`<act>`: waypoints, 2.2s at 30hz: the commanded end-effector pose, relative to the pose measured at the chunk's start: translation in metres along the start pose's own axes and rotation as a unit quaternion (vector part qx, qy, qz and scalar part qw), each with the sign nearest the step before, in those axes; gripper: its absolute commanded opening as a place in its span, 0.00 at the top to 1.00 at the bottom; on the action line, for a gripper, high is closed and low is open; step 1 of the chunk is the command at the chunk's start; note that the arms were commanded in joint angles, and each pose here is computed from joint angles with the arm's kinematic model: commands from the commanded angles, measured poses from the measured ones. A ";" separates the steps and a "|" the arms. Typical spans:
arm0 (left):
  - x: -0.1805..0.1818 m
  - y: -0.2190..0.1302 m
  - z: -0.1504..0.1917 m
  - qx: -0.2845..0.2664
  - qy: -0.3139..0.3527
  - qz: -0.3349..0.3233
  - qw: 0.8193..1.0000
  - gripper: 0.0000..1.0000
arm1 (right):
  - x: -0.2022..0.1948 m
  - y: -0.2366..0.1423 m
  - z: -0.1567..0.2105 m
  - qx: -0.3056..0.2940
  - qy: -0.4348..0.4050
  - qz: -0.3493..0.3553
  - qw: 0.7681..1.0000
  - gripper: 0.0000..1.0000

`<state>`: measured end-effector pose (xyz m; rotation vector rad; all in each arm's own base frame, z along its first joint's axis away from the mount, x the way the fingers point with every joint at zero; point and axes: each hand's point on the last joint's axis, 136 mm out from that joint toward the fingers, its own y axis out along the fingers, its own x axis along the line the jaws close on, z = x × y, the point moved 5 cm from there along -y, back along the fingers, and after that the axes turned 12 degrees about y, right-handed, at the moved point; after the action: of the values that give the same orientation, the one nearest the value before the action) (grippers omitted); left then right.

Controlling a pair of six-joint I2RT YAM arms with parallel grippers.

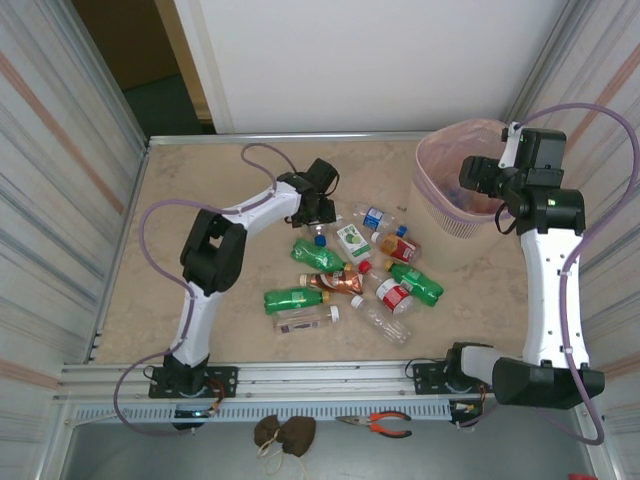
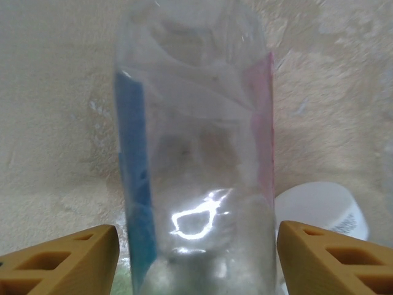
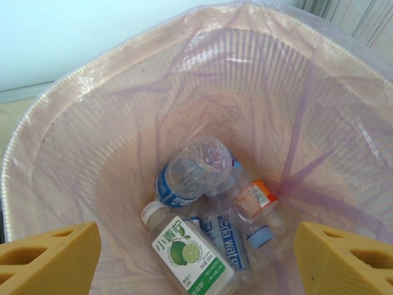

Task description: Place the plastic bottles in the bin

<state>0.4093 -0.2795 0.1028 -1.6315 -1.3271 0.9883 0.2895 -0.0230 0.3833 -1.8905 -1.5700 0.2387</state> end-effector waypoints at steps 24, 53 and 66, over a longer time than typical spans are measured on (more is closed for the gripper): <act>0.025 0.025 0.017 0.057 -0.030 -0.007 0.998 0.31 | 0.002 -0.008 0.002 -0.011 -0.002 -0.018 1.000 0.20; 0.036 -0.092 -0.041 -0.175 0.063 0.080 0.979 0.48 | 0.040 -0.027 -0.003 -0.045 0.005 -0.126 0.991 0.22; 0.007 -0.238 -0.023 -0.380 0.220 0.278 0.854 0.51 | 0.106 -0.064 0.002 -0.070 -0.010 -0.371 0.926 0.19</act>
<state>0.3634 -0.2352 0.2869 -2.5152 -1.1378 0.5096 0.2740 0.0611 0.4214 -1.4353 -2.0771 -0.0675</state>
